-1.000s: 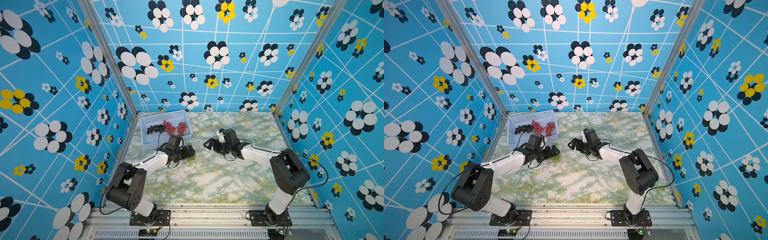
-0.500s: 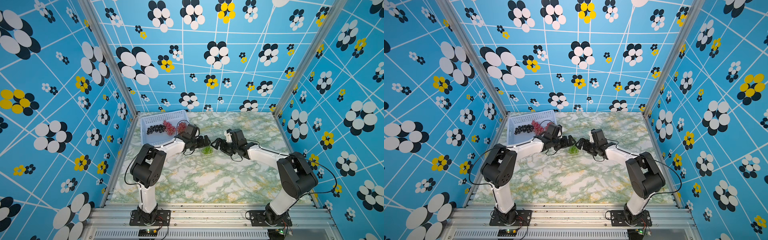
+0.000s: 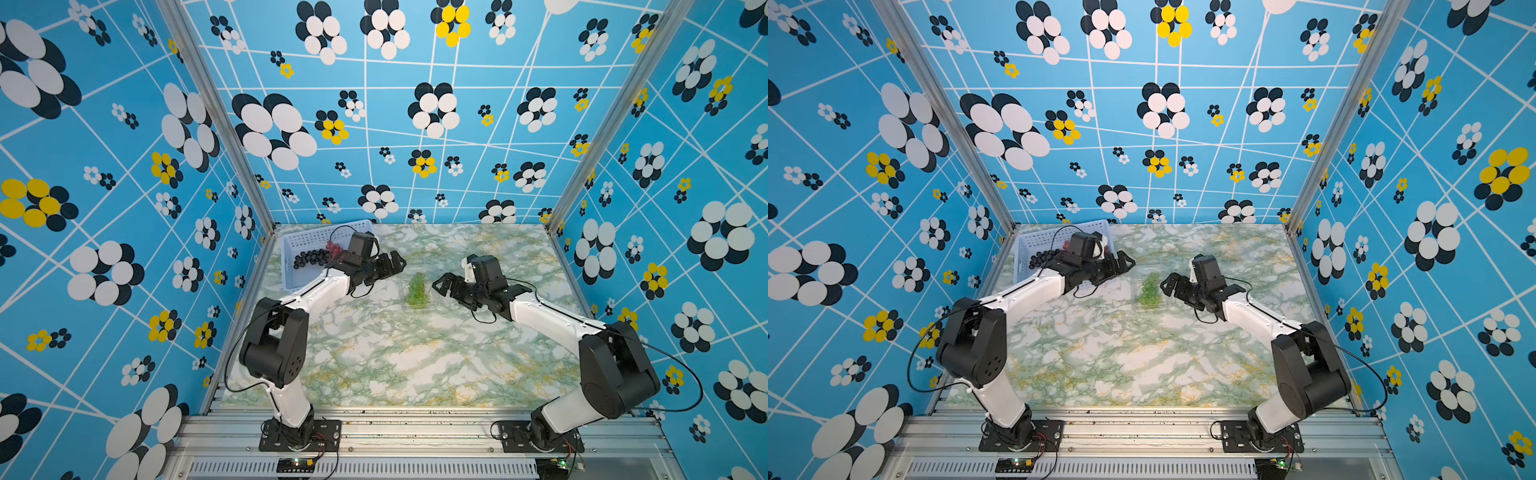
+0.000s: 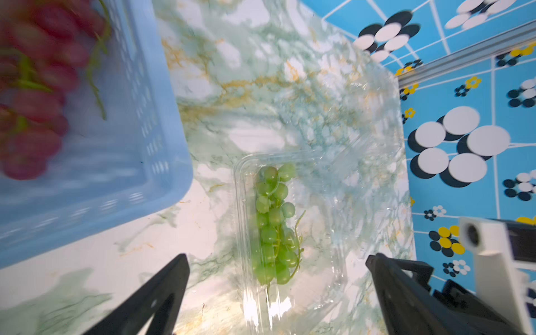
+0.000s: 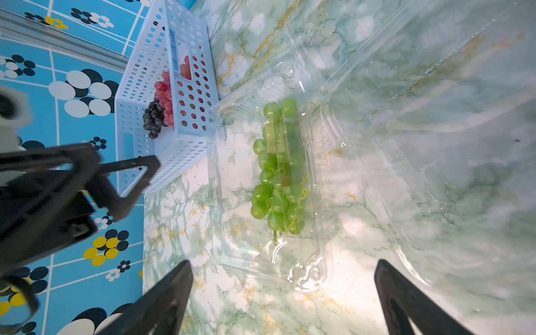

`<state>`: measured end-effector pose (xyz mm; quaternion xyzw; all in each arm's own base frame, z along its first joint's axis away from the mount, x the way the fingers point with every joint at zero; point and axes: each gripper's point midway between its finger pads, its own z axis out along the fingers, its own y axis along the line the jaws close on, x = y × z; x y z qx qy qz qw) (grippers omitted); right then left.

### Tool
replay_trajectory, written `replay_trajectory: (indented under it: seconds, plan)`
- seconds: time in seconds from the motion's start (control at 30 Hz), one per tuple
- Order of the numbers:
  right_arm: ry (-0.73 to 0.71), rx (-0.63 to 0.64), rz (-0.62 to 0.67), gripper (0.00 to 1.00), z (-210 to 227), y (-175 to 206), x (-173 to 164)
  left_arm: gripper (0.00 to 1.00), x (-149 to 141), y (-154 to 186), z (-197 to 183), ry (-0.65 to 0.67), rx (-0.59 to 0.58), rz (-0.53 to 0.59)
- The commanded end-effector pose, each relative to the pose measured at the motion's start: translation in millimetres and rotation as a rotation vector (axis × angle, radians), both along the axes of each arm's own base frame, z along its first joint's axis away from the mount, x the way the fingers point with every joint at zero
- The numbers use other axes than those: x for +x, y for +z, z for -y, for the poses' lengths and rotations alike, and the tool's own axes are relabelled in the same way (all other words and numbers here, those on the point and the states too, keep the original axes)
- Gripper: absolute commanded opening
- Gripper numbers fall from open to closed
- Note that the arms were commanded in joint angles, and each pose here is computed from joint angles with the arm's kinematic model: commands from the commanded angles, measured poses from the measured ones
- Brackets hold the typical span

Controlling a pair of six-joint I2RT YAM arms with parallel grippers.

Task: Pack grapes into containers
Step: Move the packing box to the center of the board.

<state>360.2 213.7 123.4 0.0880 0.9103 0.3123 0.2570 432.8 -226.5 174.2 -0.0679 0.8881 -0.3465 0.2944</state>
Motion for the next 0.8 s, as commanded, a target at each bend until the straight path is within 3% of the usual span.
replay_trajectory:
  seconds: [0.0,0.3,0.77]
  plan:
    - [-0.004,-0.038,-0.057,0.99,3,-9,-29,0.99,-19,28,-16,-0.009,0.005,0.042]
    - [0.029,0.027,-0.111,0.99,-36,-29,-59,0.99,-47,23,-51,0.035,0.003,0.019]
    - [-0.108,0.187,-0.14,0.99,-93,-38,7,1.0,-71,12,-93,0.125,-0.008,-0.032]
